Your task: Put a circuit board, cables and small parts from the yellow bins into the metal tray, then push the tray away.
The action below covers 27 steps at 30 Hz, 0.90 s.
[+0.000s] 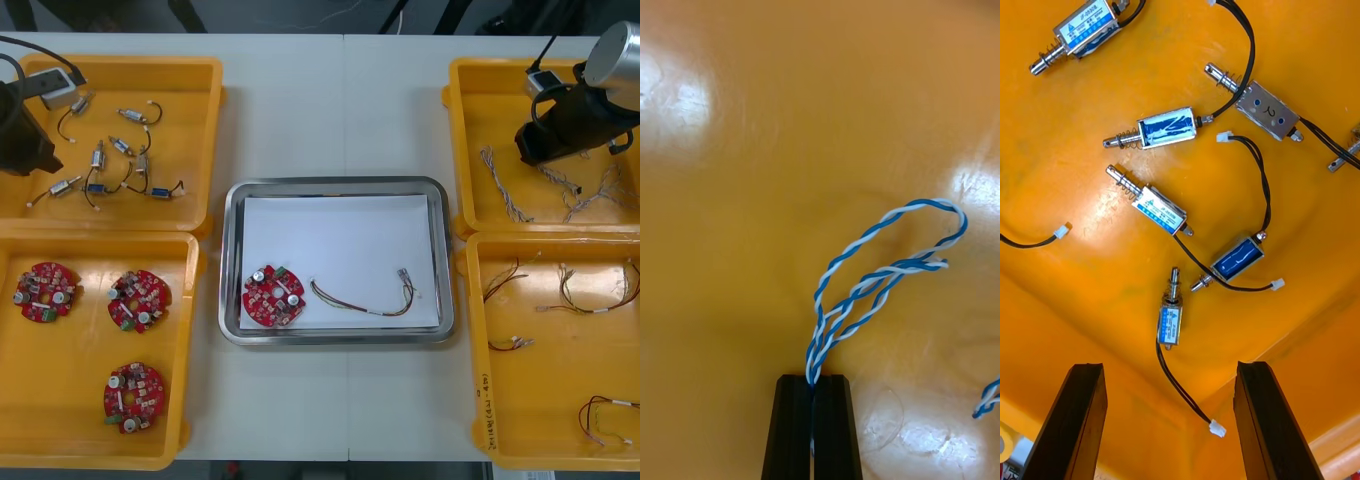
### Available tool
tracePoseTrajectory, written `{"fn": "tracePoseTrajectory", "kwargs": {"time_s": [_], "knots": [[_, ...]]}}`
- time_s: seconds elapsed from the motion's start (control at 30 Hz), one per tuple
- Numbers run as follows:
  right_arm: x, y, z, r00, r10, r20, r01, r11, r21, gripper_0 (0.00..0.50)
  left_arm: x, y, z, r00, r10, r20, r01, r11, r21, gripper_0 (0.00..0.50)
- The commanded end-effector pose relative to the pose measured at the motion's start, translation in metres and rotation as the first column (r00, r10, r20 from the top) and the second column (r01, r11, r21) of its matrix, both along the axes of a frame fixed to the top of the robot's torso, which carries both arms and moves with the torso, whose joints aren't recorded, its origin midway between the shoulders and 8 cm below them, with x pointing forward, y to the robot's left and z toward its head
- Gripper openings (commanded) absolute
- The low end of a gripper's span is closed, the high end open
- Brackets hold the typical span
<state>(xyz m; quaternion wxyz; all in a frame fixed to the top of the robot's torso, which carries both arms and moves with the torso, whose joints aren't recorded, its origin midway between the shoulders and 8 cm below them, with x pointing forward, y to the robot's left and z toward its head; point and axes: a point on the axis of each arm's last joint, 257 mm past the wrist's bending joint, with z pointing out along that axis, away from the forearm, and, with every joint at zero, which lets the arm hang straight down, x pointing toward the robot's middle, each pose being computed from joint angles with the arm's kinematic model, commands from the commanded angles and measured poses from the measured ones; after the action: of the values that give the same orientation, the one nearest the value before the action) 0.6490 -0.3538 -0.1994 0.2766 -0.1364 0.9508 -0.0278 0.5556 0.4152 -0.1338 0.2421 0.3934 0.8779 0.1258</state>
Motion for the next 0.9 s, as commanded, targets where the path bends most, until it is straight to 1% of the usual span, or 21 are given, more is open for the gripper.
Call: {"fn": "tracePoseTrajectory", "kwargs": {"time_s": [0.03, 0.13, 0.2, 0.37, 0.47, 0.53, 0.73, 0.83, 0.9], "knots": [[0.012, 0.011, 0.043, 0.997, 0.067, 0.04, -0.065, 0.997, -0.045, 0.0, 0.002, 0.029, 0.009, 1.0, 0.015, 0.019, -0.016, 0.998, 0.053, 0.5], [0.006, 0.006, 0.062, 0.997, 0.074, 0.025, -0.073, 0.996, -0.049, 0.0, 0.005, 0.033, 0.0, 1.0, 0.022, 0.01, -0.022, 0.998, 0.051, 0.5], [0.003, 0.003, 0.07, 0.997, 0.077, 0.021, -0.076, 0.996, -0.046, 0.0, 0.007, 0.036, -0.002, 1.0, 0.022, 0.011, -0.023, 0.998, 0.055, 0.5], [-0.01, -0.002, 0.088, 0.997, 0.079, -0.004, -0.079, 0.997, -0.018, 0.0, 0.012, 0.04, -0.011, 1.0, 0.016, 0.018, -0.017, 0.997, 0.078, 0.5], [-0.018, -0.005, 0.1, 0.996, 0.085, -0.021, -0.085, 0.996, -0.016, 0.0, 0.014, 0.044, -0.019, 1.0, 0.018, 0.02, -0.02, 0.996, 0.088, 0.5], [-0.026, -0.006, 0.108, 0.995, 0.09, -0.04, -0.09, 0.996, -0.02, 0.0, 0.016, 0.045, -0.024, 1.0, 0.02, 0.023, -0.022, 0.996, 0.087, 0.5], [-0.045, -0.009, 0.124, 0.991, 0.101, -0.083, -0.103, 0.994, -0.026, 0.0, 0.017, 0.048, -0.034, 1.0, 0.02, 0.015, -0.021, 0.995, 0.097, 0.5], [-0.061, -0.011, 0.132, 0.988, 0.111, -0.108, -0.116, 0.992, -0.041, 0.0, 0.019, 0.048, -0.038, 1.0, 0.017, 0.018, -0.019, 0.995, 0.099, 0.5], [-0.068, -0.012, 0.136, 0.986, 0.12, -0.113, -0.127, 0.99, -0.058, 0.0, 0.019, 0.049, -0.041, 1.0, 0.017, 0.017, -0.019, 0.995, 0.101, 0.5]]}}
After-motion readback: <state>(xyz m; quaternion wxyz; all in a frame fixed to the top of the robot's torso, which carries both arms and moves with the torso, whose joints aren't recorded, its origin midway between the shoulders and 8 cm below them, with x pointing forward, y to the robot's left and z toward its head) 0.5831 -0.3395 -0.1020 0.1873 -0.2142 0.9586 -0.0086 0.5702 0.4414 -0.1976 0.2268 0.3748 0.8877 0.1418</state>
